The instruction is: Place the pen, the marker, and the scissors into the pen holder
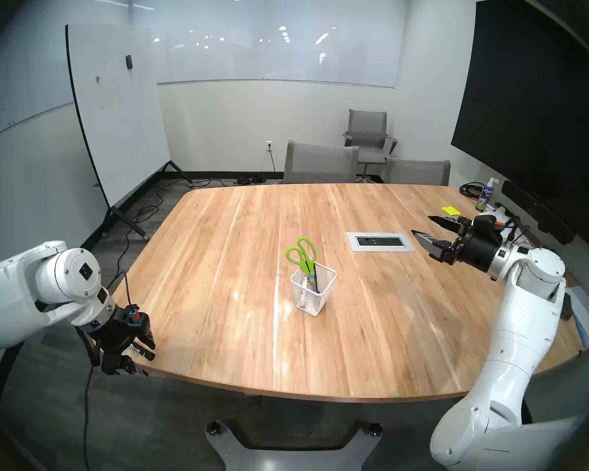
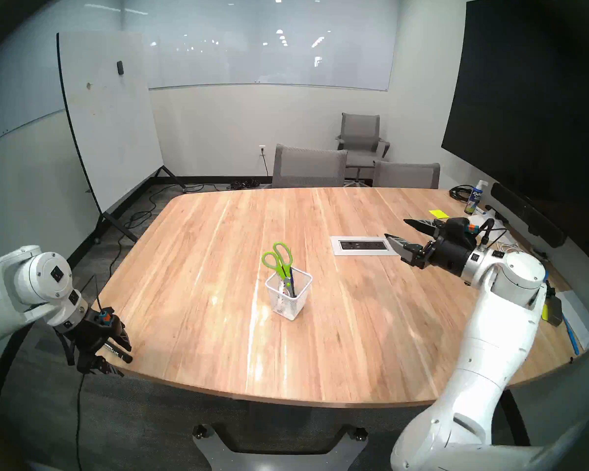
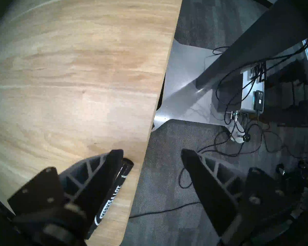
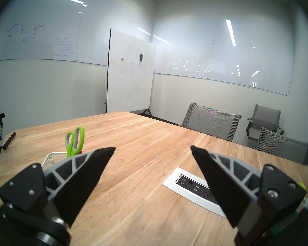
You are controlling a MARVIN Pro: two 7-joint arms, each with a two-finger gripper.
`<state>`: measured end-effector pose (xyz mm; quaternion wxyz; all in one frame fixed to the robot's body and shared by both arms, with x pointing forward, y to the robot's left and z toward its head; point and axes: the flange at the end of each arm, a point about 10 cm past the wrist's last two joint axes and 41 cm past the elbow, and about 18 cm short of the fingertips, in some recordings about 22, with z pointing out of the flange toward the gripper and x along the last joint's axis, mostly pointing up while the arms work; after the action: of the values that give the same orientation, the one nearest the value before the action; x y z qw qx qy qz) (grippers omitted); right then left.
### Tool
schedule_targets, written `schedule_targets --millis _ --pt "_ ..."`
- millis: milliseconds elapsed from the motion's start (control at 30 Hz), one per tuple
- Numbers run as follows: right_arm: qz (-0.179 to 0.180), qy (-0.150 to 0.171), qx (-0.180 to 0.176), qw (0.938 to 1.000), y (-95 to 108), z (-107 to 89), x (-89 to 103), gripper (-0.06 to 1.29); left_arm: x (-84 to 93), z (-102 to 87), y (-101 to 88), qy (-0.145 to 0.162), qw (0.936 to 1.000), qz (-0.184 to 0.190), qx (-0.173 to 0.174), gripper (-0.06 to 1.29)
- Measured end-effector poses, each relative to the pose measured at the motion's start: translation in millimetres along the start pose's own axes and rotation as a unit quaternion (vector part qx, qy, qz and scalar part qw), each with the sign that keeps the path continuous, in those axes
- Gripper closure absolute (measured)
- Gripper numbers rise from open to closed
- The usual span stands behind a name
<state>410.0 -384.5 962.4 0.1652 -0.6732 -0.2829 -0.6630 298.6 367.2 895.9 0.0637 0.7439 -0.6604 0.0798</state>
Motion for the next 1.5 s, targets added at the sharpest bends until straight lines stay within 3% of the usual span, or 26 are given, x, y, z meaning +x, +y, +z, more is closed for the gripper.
schedule_targets --millis 467,1067,1500 --pt "0.0 0.0 0.0 1.0 0.0 0.0 0.0 0.01 -15.6 13.3 6.3 -0.006 0.9995 0.03 -0.008 0.33" --pt "0.0 0.0 0.0 1.0 0.0 0.0 0.0 0.01 -38.4 16.1 -2.2 0.01 0.9993 0.027 0.025 0.33" --pt "0.0 0.0 0.0 1.0 0.0 0.0 0.1 0.01 -41.6 14.3 -6.9 0.032 0.9972 0.043 0.053 0.33"
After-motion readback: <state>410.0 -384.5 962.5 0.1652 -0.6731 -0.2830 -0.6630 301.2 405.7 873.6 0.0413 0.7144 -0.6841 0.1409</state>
